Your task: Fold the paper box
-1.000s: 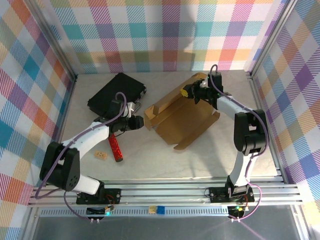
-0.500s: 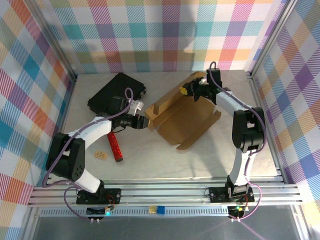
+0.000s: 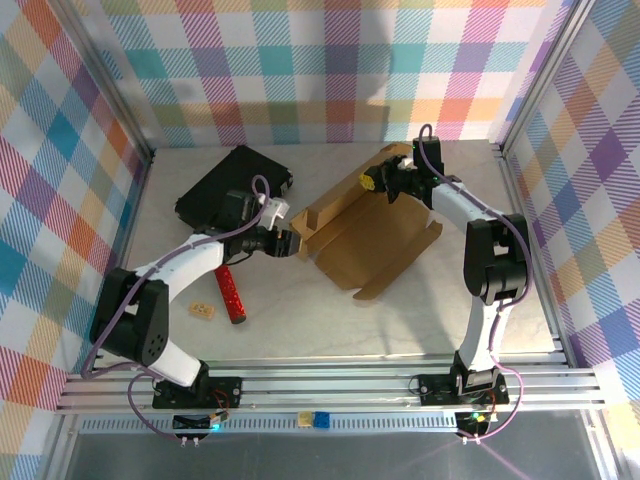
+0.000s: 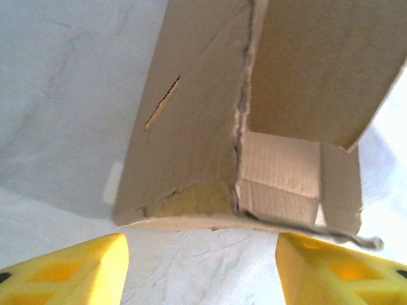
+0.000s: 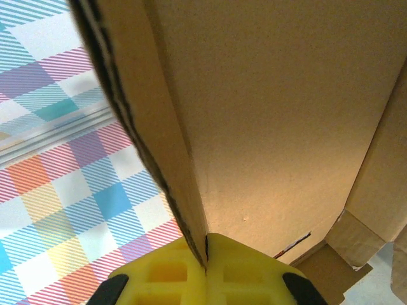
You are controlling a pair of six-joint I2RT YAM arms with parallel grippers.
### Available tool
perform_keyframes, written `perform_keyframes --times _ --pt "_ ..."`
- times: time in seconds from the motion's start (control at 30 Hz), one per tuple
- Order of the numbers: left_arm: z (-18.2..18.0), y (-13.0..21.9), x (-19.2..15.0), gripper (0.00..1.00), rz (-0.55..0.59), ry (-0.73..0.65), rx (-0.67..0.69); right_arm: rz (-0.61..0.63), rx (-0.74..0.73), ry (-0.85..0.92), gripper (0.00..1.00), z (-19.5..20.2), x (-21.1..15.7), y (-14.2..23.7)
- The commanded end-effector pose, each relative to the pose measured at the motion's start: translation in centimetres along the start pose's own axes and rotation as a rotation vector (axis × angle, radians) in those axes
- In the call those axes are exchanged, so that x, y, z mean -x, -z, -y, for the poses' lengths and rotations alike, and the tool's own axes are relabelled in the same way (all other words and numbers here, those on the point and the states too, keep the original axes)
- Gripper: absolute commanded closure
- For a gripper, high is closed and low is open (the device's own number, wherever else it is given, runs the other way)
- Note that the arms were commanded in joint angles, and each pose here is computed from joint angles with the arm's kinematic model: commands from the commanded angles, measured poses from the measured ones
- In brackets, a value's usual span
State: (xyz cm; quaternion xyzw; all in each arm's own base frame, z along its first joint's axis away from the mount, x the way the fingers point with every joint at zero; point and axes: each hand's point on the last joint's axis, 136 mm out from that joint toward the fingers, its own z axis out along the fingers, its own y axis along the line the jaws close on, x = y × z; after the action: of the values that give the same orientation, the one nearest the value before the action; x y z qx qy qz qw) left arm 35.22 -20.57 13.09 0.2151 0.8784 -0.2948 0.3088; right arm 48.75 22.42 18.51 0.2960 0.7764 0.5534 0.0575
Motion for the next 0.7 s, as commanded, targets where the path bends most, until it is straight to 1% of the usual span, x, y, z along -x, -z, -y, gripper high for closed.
perform_keyframes --times 0.0,0.07,0.13,0.23,0.33,0.43,0.53,0.67 --pt "0.1 1.6 0.1 0.25 0.002 -0.148 0.019 -0.030 -0.002 -0.025 1.00 0.0 0.1 -0.4" --pt "0.2 1.3 -0.1 0.22 0.001 -0.209 0.005 -0.040 -0.005 -0.021 1.00 -0.1 0.0 -0.5" --pt "0.1 1.0 0.1 0.21 0.007 -0.223 -0.008 -0.051 -0.010 -0.022 1.00 -0.1 0.0 -0.6" --pt "0.3 0.3 0.3 0.21 -0.025 -0.238 -0.065 -0.063 -0.012 -0.027 1.00 -0.1 0.0 -0.8" --pt "0.0 -0.6 0.7 0.23 -0.028 -0.220 -0.101 -0.067 -0.009 -0.026 1.00 -0.3 0.0 -0.9" --pt "0.4 -1.6 1.3 0.26 -0.022 -0.190 -0.161 -0.067 -0.010 -0.027 1.00 -0.4 0.0 -1.0" --pt "1.3 -2.0 2.0 0.29 -0.016 -0.159 -0.225 -0.060 -0.008 -0.027 1.00 -0.5 0.0 -1.0" --pt "2.7 -2.1 2.1 0.30 0.017 -0.153 -0.245 -0.048 0.016 -0.041 1.00 -0.9 0.3 -1.1"
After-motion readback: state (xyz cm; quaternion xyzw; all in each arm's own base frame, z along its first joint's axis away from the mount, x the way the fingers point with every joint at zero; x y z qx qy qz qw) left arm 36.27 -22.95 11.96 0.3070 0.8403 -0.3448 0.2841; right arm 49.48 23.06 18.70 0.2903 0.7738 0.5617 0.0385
